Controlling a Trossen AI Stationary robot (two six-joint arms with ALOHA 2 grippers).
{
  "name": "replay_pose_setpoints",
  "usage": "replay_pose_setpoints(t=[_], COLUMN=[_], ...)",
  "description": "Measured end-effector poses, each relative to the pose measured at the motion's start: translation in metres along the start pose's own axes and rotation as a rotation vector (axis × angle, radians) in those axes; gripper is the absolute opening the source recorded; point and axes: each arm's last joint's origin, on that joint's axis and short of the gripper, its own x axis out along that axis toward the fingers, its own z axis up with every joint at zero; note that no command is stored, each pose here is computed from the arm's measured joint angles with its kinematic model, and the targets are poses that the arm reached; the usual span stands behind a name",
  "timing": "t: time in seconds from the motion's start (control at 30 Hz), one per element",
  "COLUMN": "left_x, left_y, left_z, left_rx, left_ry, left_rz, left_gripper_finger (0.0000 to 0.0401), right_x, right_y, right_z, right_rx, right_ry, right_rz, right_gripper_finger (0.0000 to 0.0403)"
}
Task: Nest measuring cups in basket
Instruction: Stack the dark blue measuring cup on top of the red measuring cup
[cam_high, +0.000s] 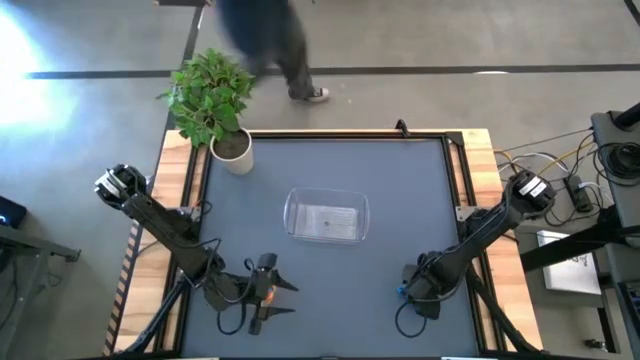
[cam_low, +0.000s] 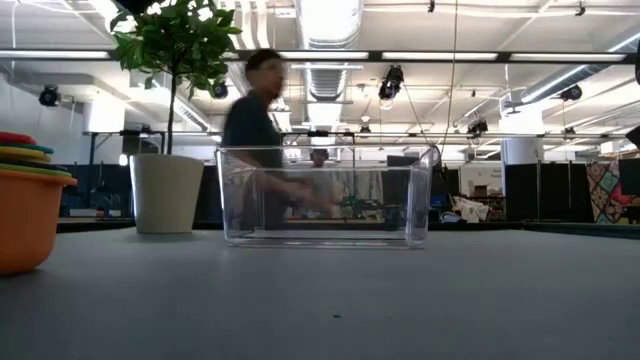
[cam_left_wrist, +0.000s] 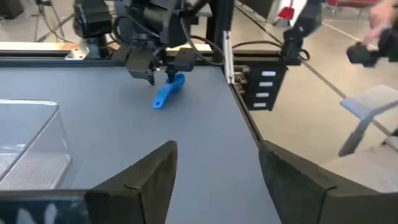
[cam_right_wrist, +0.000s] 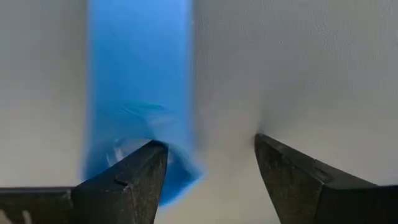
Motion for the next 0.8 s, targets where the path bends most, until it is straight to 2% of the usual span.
replay_pose_setpoints(t=[0.1,0.2,0.3,0.47,0.63,0.8], left_x=[0.000,-0.001,-0.002,-0.003,-0.003,-0.005], left_y=[0.001,0.003,0.007,0.011,0.014,0.014], left_z=[-0.003,-0.008,-0.016,-0.027,-0.028,-0.020], left_rx=[-0.017,-0.062,-0.115,-0.153,-0.080,0.000], left_ry=[-0.016,-0.046,-0.057,-0.040,-0.046,-0.050], left_rz=[0.004,-0.004,0.016,0.031,0.102,0.123], left_gripper_finger=[0.0213,0.0207,0.0195,0.0175,0.0169,0.0178], right_x=[0.003,0.002,-0.003,-0.017,-0.047,-0.092], right_y=[0.000,0.000,0.003,0.012,0.029,0.043], right_z=[0.001,0.001,0.003,0.011,0.026,0.056], right_rx=[-0.024,-0.071,-0.118,-0.122,-0.184,-0.305], right_ry=[0.010,0.015,-0.002,-0.034,-0.115,-0.324], right_rz=[-0.011,-0.021,-0.019,0.023,0.102,0.107], right_gripper_finger=[0.0219,0.0186,0.0131,0.0024,0.0011,0.0010])
